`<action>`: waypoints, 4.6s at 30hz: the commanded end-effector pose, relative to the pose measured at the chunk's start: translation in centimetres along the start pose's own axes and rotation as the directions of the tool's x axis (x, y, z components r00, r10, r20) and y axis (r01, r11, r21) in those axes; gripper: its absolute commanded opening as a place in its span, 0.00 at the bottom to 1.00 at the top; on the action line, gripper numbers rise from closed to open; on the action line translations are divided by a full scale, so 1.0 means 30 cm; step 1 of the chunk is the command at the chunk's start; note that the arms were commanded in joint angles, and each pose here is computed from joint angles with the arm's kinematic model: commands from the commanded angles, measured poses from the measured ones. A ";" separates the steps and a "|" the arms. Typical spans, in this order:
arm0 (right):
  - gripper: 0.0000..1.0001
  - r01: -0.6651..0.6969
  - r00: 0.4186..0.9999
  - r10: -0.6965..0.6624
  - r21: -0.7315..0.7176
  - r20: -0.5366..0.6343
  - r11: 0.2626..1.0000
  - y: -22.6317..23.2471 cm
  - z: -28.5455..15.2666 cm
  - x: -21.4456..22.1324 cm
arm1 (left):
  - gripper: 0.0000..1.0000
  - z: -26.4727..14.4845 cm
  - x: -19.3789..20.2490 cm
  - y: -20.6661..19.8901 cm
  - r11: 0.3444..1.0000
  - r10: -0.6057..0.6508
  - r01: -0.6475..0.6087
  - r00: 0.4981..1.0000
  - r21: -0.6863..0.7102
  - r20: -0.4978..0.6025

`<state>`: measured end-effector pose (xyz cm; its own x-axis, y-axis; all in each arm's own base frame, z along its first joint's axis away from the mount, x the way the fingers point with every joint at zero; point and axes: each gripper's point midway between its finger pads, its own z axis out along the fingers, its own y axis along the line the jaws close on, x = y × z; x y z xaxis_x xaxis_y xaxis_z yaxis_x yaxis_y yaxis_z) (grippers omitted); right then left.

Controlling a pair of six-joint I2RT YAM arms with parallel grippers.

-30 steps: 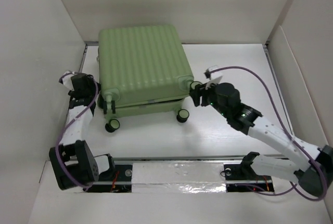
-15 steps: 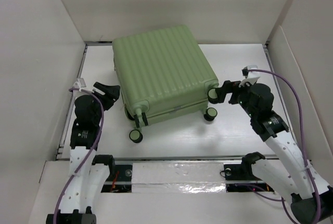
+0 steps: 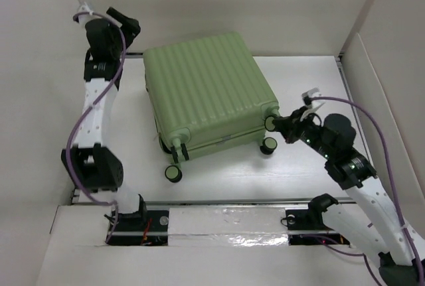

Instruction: Pack the luggage

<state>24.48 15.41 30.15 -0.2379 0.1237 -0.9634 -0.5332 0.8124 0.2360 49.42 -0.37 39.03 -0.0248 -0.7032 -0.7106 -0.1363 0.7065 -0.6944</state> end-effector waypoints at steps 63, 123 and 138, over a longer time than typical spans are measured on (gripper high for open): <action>0.74 0.057 0.987 -0.061 -0.030 -0.149 0.998 -0.122 0.709 -0.149 | 0.53 -0.535 0.698 0.386 0.993 -0.029 0.050 0.979 0.103 -0.202; 0.18 -0.509 0.859 0.247 0.702 0.448 0.498 -1.053 -0.288 0.022 | 0.92 0.637 0.597 0.000 0.970 0.057 0.035 0.928 0.239 -0.367; 0.61 -0.432 0.890 0.453 0.425 0.057 0.796 -0.977 0.235 0.165 | 0.90 0.597 0.789 -0.105 0.850 0.102 0.112 0.923 0.514 -0.371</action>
<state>42.31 -7.40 13.77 -0.4007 0.6035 -0.6894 0.2423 0.7955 0.5555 68.49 -15.83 18.24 -0.4660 -0.6259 -0.6254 0.2041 0.6117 -0.7643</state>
